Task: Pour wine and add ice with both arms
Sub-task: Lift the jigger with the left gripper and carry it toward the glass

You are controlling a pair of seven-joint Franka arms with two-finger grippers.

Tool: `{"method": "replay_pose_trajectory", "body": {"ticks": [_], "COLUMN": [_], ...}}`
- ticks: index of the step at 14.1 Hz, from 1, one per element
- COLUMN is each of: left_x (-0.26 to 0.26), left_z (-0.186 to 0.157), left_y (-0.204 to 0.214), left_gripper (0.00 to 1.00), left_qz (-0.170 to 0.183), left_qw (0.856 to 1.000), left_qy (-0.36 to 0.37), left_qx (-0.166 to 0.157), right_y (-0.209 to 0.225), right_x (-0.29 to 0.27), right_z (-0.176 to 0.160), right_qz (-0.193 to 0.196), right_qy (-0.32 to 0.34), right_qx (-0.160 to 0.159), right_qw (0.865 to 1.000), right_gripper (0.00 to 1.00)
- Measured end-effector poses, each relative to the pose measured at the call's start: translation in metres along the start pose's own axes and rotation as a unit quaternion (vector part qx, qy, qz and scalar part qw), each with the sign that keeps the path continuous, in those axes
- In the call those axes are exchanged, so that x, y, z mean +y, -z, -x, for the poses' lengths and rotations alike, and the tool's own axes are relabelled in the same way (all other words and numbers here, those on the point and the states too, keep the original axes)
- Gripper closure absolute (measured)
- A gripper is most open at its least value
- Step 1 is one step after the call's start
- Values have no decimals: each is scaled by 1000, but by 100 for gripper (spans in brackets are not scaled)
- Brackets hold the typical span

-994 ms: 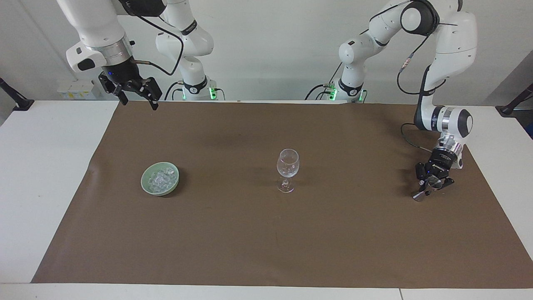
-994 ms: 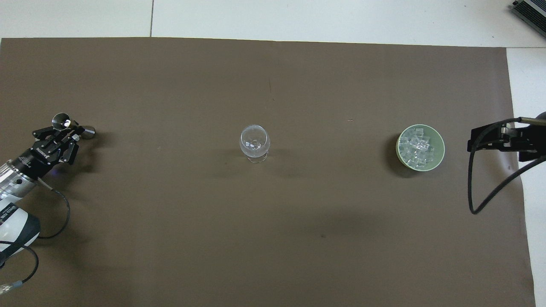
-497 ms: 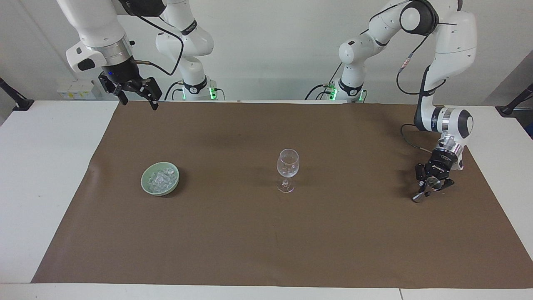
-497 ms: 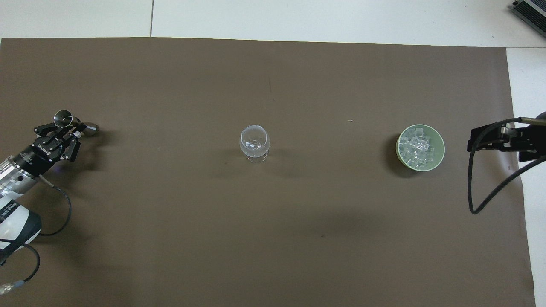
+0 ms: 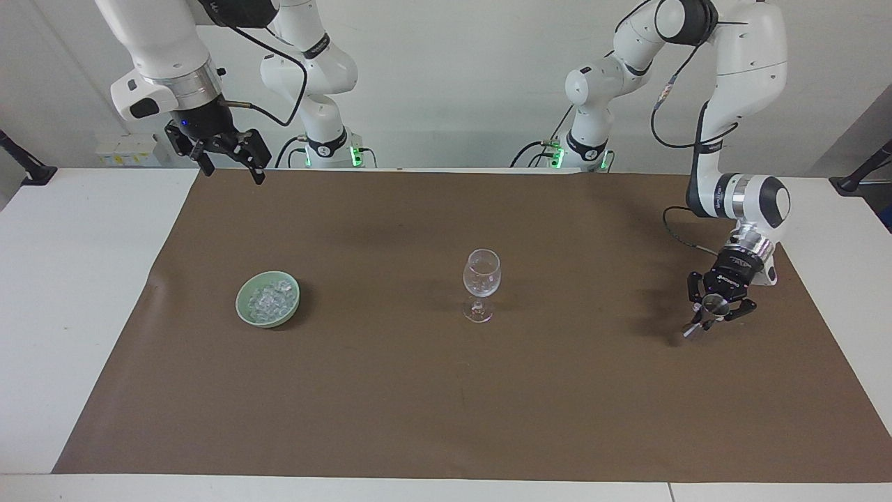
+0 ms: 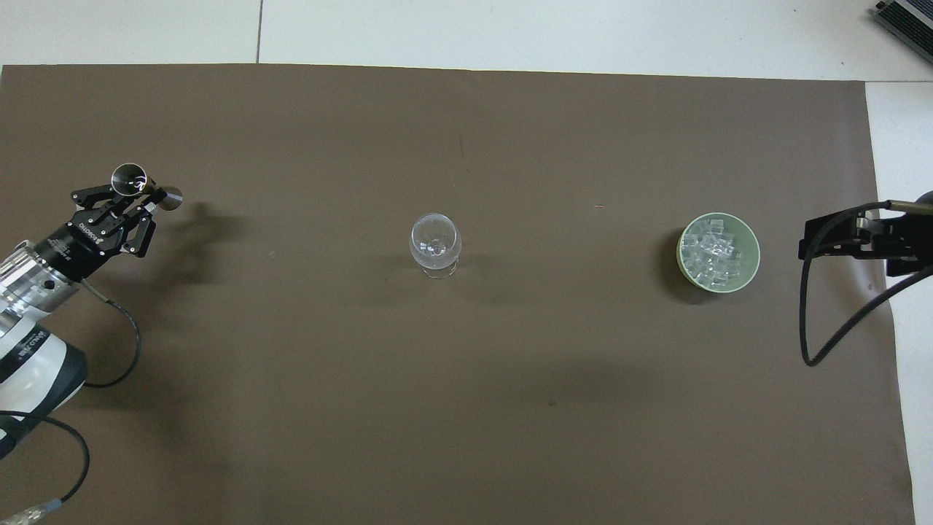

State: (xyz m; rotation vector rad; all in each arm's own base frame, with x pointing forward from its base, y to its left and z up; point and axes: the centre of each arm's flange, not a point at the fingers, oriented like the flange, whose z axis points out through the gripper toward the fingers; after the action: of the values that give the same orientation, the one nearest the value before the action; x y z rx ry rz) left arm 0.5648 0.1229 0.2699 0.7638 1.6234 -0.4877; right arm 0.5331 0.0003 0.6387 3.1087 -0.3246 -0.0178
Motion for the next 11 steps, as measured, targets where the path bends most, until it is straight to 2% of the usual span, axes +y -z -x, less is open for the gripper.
{"method": "replay_pose_trajectory", "body": {"ticks": [11], "left_x": [-108], "left_z": [90], "left_y": [-83], "left_gripper": [78], "left_qz": [31], "left_qw": [999], "left_qy": [-5], "left_qx": [43], "right_y": [0], "right_x": [0], "right_z": [0], "right_qz": [0], "right_qy": [0], "right_qx": [0], "right_qw": [1000], "right_gripper": [0]}}
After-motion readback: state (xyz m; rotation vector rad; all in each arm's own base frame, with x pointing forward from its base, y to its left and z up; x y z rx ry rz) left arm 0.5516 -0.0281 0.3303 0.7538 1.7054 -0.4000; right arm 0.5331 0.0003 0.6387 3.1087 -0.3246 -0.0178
